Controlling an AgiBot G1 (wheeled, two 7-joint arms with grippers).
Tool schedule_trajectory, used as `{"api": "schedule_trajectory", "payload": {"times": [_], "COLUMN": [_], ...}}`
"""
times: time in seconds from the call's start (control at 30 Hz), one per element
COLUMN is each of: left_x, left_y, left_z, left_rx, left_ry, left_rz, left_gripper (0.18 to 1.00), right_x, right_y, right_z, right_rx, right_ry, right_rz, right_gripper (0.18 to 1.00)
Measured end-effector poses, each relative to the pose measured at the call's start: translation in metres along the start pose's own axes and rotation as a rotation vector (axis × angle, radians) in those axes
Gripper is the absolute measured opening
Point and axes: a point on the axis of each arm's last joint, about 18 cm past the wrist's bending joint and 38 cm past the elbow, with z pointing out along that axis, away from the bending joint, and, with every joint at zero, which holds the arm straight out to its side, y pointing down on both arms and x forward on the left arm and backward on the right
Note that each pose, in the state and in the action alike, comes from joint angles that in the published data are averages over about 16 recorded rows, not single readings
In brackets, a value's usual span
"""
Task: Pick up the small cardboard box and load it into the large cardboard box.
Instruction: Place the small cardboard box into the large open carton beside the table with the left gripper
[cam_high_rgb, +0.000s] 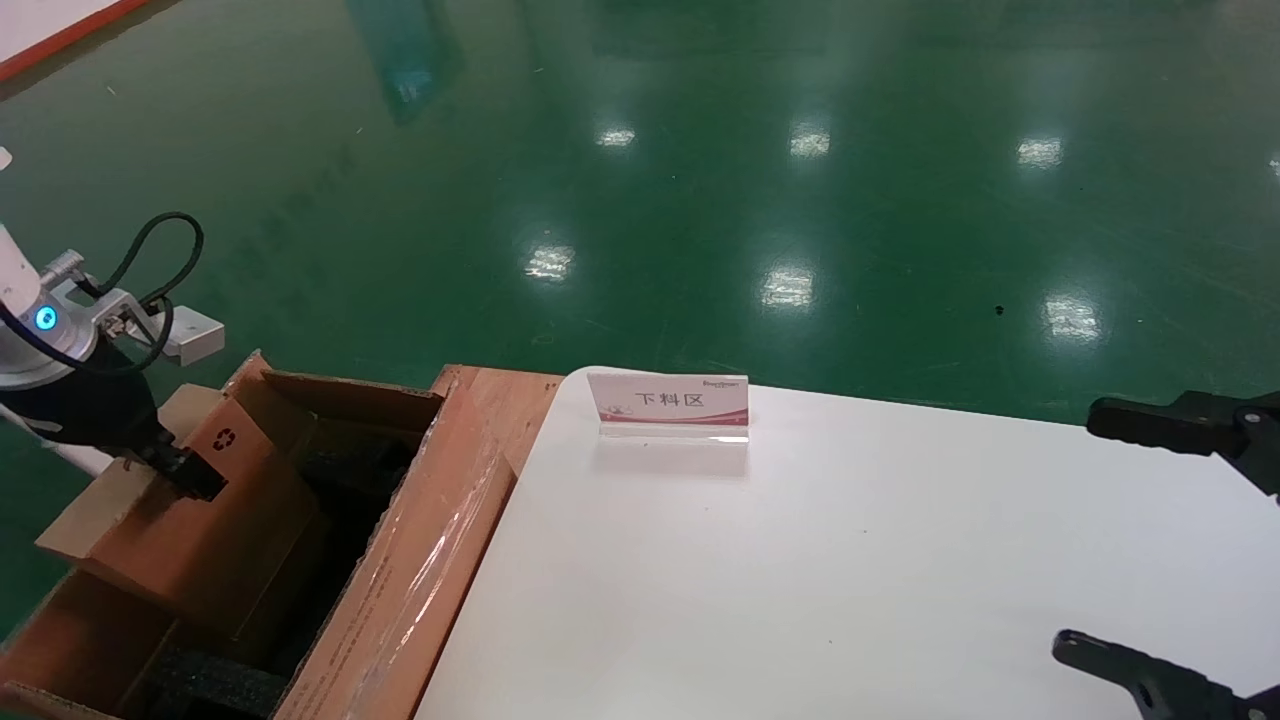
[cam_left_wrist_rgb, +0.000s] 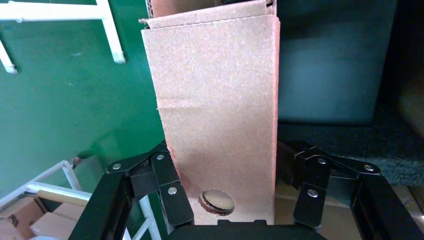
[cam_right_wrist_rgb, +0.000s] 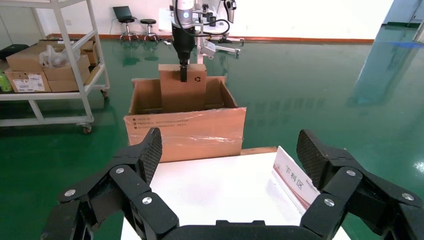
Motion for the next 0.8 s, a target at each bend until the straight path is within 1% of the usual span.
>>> {"api": "schedule_trajectory", "payload": {"times": [0.5,0.8], "left_x": [0.004,0.007], "left_y": [0.001,0.005], "left_z": [0.028,0.039], "left_rx": [-0.036,-0.064], "left_ry": [-0.023,-0.021], "left_rz": [-0.011,-0.023], "left_gripper": [0.32,0.319], "right_x": [0.0,0.0], "right_y": [0.0,0.0], "right_z": [0.0,0.0], "right_rx": [0.0,0.0], "right_ry": [0.0,0.0], "right_rz": [0.0,0.0], "right_gripper": [1.001,1.001]}}
